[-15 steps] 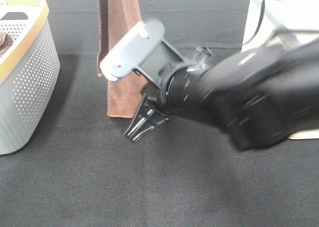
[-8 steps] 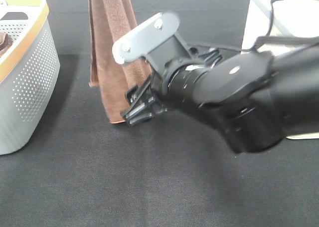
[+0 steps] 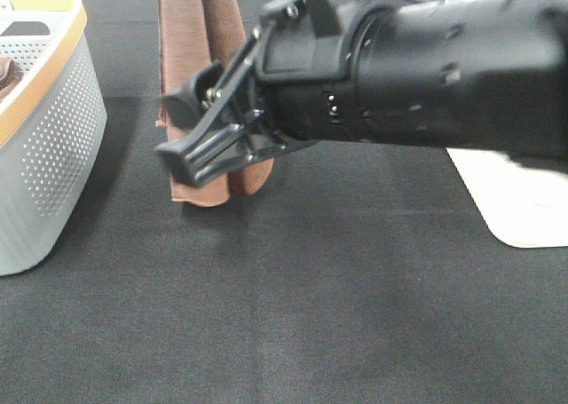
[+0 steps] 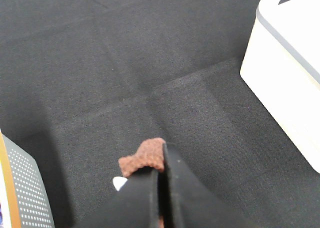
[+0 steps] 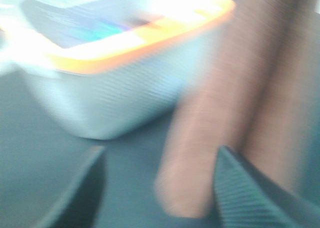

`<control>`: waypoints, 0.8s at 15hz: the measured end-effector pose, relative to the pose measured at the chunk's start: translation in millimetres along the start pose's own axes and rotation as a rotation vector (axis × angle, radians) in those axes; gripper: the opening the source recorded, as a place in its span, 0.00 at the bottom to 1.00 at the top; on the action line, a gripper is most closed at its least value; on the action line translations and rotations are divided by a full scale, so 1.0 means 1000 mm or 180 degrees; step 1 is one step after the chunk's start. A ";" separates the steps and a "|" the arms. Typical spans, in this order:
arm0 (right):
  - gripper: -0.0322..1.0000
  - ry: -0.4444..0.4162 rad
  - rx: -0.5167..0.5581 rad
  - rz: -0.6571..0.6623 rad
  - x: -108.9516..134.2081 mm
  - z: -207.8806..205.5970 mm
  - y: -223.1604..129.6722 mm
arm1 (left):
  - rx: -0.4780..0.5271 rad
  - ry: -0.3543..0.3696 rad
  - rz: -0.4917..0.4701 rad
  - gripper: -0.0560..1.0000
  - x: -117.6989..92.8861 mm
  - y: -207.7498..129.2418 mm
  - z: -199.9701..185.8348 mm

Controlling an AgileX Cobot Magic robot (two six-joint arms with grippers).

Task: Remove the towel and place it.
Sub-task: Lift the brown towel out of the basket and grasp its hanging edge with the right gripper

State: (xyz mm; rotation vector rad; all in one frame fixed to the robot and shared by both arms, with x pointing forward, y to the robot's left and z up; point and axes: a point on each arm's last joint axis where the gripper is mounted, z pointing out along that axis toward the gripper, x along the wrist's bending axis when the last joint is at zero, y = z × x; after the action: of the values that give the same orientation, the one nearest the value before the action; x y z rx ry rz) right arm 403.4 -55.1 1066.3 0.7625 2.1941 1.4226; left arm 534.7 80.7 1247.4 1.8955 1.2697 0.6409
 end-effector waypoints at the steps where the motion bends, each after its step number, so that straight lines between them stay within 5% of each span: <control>1: 0.52 0.0236 -0.0004 -0.0078 0.007 -0.001 0.000 | 0.0000 0.0000 0.0000 0.05 0.000 0.000 0.000; 8: 0.42 0.0678 0.0270 -0.0251 0.029 0.053 -0.004 | 0.0004 -0.0032 -0.0015 0.05 -0.001 0.000 0.000; 12: 0.44 0.0439 0.0373 -0.0271 0.030 0.104 -0.007 | 0.0025 -0.0098 -0.0048 0.05 -0.003 -0.001 0.000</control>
State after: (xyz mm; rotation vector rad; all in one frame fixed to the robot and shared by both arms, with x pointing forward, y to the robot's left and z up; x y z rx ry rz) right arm 442.0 33.8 1017.5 0.6176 2.4023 1.3511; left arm 533.3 78.2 1246.9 1.8933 1.2676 0.5977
